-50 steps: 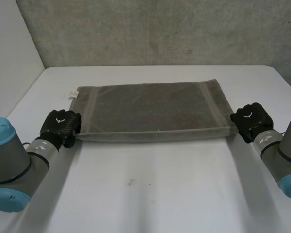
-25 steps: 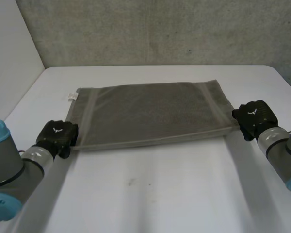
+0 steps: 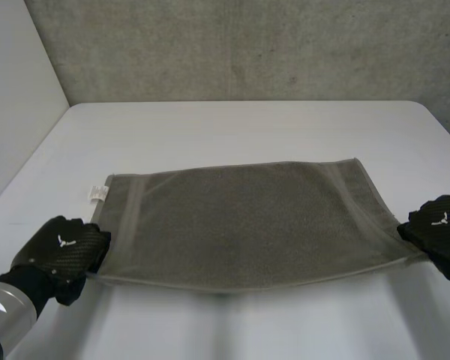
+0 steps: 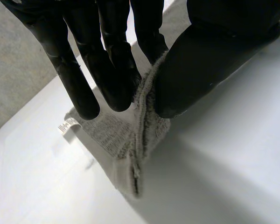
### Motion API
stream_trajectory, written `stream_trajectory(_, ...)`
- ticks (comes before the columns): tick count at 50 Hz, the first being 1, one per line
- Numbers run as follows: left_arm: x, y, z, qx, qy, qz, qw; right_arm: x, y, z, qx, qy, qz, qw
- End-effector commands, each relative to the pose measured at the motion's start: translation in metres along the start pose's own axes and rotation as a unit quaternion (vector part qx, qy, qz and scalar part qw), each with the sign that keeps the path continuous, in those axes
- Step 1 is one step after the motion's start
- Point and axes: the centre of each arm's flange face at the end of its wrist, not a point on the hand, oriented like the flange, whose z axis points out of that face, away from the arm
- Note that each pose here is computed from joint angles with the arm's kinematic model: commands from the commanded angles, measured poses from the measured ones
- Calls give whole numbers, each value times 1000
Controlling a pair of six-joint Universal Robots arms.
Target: Fold the towel.
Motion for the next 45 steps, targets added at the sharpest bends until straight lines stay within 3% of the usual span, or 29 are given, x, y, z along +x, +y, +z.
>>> stream_trajectory(1,-22,-2,36,15,-12,-4,1000,17,0,47,65,17,-32,997)
stream_trajectory(9,-46,-11,112,45,-17,7,999,17,-24,124,127,61,-99,985)
stream_trajectory(14,-44,-10,166,53,5,15,998,14,-24,167,145,61,-106,982)
stream_trajectory(20,-49,-4,199,57,-4,15,998,9,-23,211,157,58,-105,980)
stream_trajectory(33,-65,-6,253,93,-59,-12,994,27,-33,254,205,101,-50,972)
stream_trajectory(45,-67,-10,273,112,-73,-5,991,45,-36,275,216,150,-29,964)
